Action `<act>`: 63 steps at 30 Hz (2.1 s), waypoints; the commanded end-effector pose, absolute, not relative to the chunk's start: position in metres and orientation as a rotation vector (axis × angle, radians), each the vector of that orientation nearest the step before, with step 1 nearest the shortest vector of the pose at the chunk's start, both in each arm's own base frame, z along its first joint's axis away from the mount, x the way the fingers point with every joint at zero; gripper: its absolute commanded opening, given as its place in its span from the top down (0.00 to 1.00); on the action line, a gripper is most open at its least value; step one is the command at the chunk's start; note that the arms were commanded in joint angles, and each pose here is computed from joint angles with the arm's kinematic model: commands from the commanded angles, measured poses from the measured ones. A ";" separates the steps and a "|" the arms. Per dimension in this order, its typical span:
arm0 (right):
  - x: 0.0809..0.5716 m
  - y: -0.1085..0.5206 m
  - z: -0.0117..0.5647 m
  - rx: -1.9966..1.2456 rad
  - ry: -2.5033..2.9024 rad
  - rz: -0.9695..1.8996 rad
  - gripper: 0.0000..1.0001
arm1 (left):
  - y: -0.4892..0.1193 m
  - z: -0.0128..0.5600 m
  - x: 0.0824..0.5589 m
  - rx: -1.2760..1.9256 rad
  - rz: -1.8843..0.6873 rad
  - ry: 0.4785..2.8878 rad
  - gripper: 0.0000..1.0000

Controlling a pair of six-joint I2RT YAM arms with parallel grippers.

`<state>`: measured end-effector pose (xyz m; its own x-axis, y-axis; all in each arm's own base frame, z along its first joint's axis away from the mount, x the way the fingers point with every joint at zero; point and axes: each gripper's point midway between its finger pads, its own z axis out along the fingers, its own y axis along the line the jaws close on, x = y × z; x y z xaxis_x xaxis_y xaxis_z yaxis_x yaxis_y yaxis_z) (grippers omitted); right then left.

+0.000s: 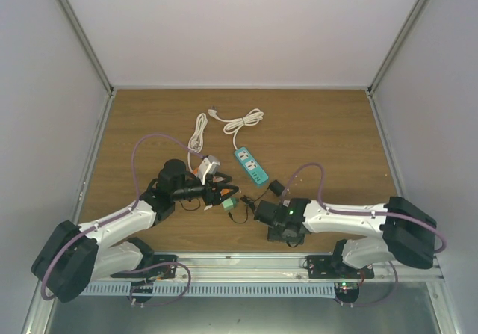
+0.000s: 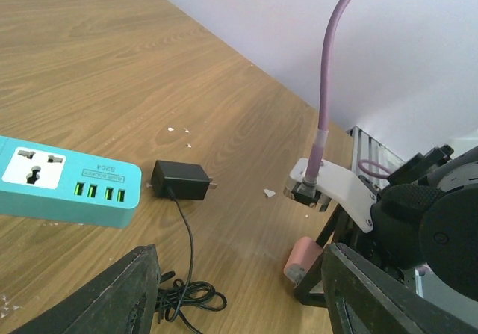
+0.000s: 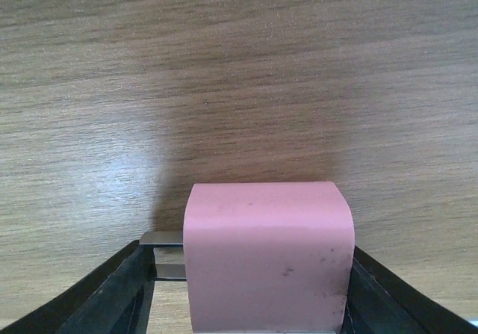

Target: Insert the plug

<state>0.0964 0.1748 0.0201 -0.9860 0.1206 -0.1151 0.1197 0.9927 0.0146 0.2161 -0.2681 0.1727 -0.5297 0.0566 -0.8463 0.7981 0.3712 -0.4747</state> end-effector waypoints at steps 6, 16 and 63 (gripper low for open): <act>0.130 0.206 0.046 -0.098 2.859 0.094 0.72 | -0.270 0.178 0.216 0.759 -1.212 1.825 0.38; 0.194 0.307 0.057 -0.736 2.687 0.080 0.69 | -0.266 0.178 0.220 0.741 -1.167 1.831 0.38; 0.196 0.369 0.074 -0.817 2.549 0.172 0.28 | -0.183 0.168 0.265 0.317 -1.059 1.864 0.39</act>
